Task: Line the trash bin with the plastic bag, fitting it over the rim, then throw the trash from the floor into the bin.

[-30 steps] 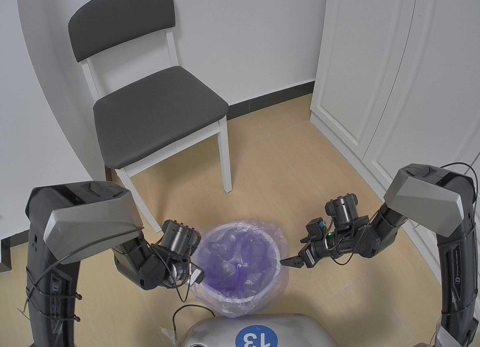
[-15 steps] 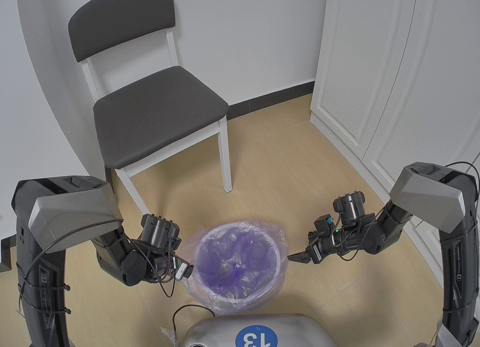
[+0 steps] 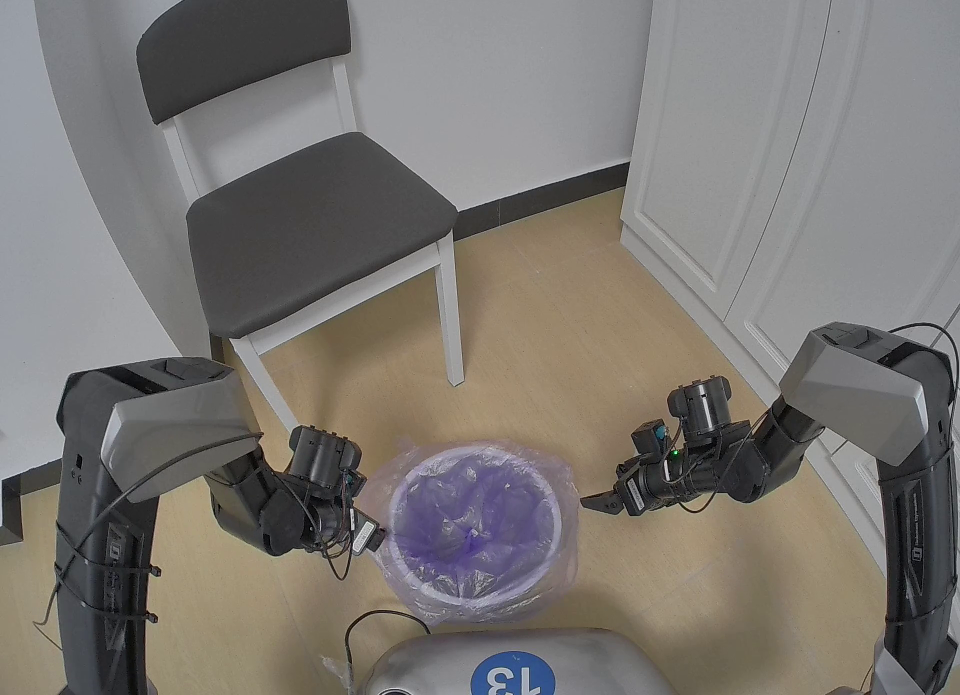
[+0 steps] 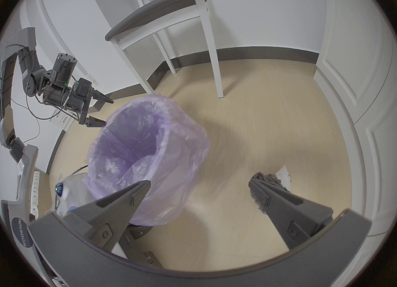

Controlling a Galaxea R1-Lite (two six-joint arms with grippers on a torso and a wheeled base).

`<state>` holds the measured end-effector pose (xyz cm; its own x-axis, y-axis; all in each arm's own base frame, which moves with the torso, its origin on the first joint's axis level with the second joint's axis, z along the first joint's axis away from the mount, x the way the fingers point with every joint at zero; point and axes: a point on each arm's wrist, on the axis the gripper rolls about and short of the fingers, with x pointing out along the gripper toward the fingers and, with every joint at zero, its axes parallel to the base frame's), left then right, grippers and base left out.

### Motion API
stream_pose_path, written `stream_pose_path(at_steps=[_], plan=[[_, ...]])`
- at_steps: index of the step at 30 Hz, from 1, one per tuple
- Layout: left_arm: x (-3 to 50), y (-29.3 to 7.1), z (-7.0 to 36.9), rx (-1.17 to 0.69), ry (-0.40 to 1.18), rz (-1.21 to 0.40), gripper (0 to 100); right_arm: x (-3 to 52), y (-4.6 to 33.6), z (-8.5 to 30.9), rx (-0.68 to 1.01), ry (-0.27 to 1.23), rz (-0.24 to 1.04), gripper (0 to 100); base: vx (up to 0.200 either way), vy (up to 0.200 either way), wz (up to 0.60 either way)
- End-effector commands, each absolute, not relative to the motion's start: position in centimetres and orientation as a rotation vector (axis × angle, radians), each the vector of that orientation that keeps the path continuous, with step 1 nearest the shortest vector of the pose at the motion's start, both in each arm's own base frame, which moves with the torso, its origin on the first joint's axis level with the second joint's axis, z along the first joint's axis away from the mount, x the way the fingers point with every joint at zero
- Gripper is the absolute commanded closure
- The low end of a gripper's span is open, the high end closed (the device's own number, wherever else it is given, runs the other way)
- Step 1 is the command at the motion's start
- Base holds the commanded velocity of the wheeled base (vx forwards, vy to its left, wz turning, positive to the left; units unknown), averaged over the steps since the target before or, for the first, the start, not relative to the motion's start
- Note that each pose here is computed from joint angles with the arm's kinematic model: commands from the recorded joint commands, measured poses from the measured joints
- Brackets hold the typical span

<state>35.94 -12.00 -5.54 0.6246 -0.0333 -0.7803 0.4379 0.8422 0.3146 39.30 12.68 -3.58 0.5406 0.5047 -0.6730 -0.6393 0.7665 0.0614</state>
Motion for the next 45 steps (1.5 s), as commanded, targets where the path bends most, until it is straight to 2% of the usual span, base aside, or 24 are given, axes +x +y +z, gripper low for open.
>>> stream_pose_path(at_steps=[1,6,11,22,24,35,37,40,45], plan=[[38.0,-12.9,-6.2,0.544,0.881,-0.309,0,41.7,12.4,-3.4,-0.218,0.737,0.663,0,0.000,0.000,0.00],[39.9,-14.0,-5.9,0.543,0.864,-0.319,0,43.9,12.4,-2.7,-0.336,0.841,0.610,0,0.000,0.000,0.00],[40.8,-14.0,-5.9,0.536,0.843,-0.309,0,45.7,13.3,-3.8,-0.418,0.853,0.563,0,0.000,0.000,0.00],[40.4,-13.1,-5.2,0.515,0.844,-0.287,0,48.1,15.2,-4.3,-0.491,0.978,0.620,0,0.000,0.000,0.00],[40.4,-13.1,-5.0,0.515,0.838,-0.285,0,48.1,15.3,-5.9,-0.499,1.003,0.626,0,0.000,0.000,0.00],[40.6,-13.1,-5.2,0.505,0.813,-0.276,0,48.3,16.5,-8.1,-0.547,0.931,0.674,0,0.000,0.000,0.00],[40.7,-13.3,-5.4,0.498,0.791,-0.274,0,49.1,16.6,-8.7,-0.536,0.843,0.649,0,0.000,0.000,0.00],[40.6,-13.2,-5.8,0.492,0.773,-0.271,0,49.7,16.6,-10.2,-0.498,0.775,0.616,0,0.000,0.000,0.00],[40.1,-13.2,-6.2,0.467,0.766,-0.264,0,50.1,17.1,-9.3,-0.329,0.746,0.570,0,0.000,0.000,0.00]])
